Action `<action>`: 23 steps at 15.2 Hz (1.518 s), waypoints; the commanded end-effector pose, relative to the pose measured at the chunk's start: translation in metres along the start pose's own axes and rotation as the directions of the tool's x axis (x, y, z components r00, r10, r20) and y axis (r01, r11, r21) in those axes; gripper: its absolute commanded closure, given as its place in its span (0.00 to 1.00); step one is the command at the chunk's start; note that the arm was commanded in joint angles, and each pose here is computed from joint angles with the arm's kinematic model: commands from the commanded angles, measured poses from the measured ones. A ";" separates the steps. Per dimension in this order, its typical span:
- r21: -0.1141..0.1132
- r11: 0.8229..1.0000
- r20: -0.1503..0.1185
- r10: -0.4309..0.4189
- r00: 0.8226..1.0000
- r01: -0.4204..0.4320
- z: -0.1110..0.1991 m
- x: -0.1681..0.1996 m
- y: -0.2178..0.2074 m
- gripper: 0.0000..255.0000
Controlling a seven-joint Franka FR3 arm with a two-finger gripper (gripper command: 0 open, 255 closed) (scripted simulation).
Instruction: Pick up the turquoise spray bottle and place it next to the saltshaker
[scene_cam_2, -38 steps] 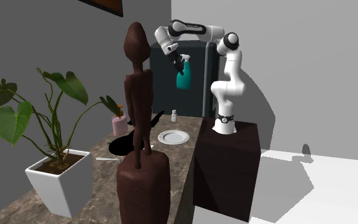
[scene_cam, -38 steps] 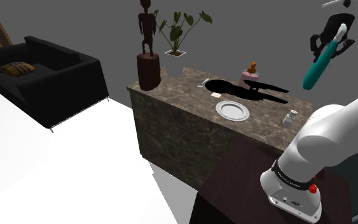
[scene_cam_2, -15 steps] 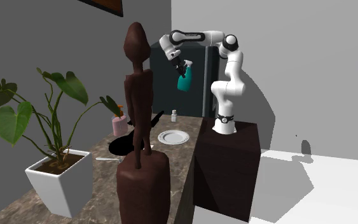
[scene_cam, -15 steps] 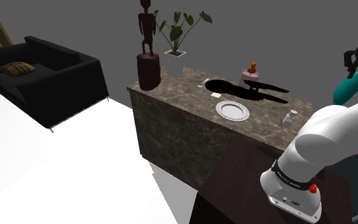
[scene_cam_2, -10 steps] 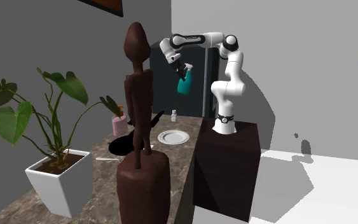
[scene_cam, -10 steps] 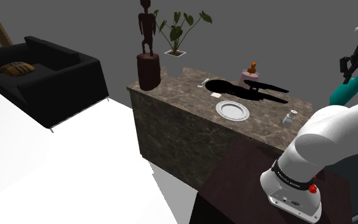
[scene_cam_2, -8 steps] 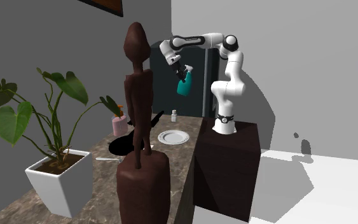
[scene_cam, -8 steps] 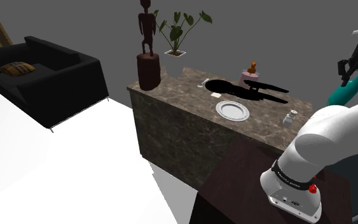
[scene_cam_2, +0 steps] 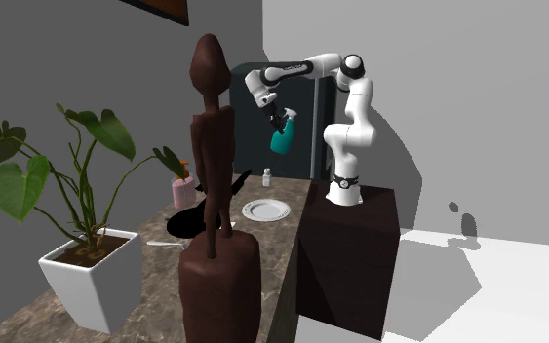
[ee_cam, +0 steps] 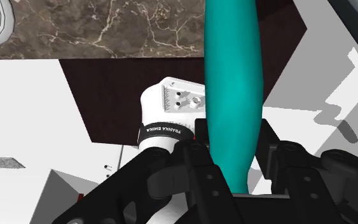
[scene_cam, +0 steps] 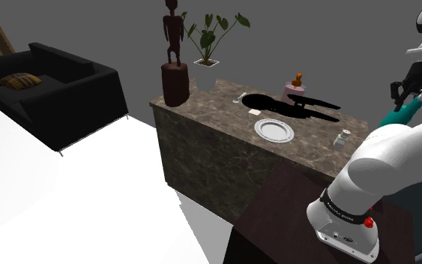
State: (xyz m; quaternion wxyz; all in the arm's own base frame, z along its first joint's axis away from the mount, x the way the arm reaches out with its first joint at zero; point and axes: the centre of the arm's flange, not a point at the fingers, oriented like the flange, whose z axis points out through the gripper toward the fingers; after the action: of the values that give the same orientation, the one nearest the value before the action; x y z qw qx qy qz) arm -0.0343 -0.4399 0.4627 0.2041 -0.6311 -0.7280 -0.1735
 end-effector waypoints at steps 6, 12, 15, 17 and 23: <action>0.000 1.000 0.000 0.000 1.000 0.000 0.032 -0.019 0.000 1.00; 0.000 1.000 0.000 0.000 1.000 0.000 0.059 -0.035 0.000 1.00; 0.000 1.000 0.000 0.000 1.000 0.000 0.073 -0.044 0.000 1.00; 0.000 1.000 0.000 0.000 1.000 0.000 0.082 -0.049 0.000 1.00; 0.000 1.000 0.000 0.000 1.000 0.000 0.109 -0.065 0.001 1.00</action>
State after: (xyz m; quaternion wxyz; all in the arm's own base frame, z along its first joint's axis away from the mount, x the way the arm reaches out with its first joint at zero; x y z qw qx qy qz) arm -0.0341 -0.4403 0.3419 0.2041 -0.6311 -0.7280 -0.1735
